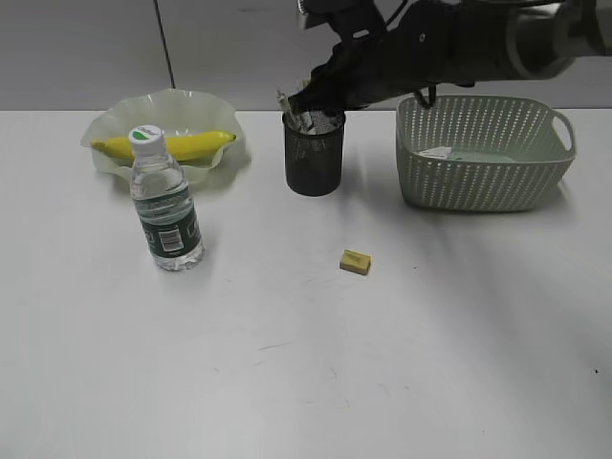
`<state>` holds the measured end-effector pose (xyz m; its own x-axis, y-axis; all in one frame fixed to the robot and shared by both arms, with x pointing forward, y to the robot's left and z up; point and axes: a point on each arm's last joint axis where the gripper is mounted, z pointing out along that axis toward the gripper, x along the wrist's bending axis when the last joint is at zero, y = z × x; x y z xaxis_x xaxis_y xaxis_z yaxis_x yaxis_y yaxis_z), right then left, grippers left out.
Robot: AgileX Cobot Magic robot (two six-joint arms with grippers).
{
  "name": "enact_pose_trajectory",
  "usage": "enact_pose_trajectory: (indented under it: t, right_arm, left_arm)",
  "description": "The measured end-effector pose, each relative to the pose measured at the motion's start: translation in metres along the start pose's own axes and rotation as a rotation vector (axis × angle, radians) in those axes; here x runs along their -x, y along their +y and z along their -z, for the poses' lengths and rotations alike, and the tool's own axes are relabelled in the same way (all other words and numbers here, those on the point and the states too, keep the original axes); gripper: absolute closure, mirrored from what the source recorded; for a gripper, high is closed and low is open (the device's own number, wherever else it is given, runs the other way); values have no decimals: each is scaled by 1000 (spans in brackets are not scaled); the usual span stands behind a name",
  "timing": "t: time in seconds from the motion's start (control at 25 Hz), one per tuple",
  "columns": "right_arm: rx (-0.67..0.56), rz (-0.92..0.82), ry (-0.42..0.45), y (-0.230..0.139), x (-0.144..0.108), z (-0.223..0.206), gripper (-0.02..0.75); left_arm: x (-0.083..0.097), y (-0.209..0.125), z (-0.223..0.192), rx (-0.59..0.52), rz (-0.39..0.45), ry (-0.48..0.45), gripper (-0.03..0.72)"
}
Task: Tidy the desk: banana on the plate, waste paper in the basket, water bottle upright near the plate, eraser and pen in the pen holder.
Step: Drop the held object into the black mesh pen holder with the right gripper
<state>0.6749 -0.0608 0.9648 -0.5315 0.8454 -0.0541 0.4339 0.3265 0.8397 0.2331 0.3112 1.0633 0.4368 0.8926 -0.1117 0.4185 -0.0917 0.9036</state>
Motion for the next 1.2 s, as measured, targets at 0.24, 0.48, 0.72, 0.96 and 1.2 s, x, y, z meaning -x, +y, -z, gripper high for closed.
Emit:
enact_pose_trajectory:
  t: [0.24, 0.48, 0.72, 0.96, 1.2]
  right_arm:
    - [16, -14, -17, -9, 1, -12, 541]
    - [8, -52, -18, -15, 0, -19, 456]
    - [10, -54, -19, -15, 1, -19, 299]
    - [3, -52, 14, 7, -1, 6, 288]
    - [-46, 57, 67, 44, -4, 63, 284]
  left_arm:
    - [0, 0, 0, 0, 0, 0, 368]
    - [0, 0, 0, 0, 0, 0, 368]
    - [0, 0, 0, 0, 0, 0, 368]
    - [0, 0, 0, 0, 0, 0, 368]
    - [0, 0, 0, 0, 0, 0, 368]
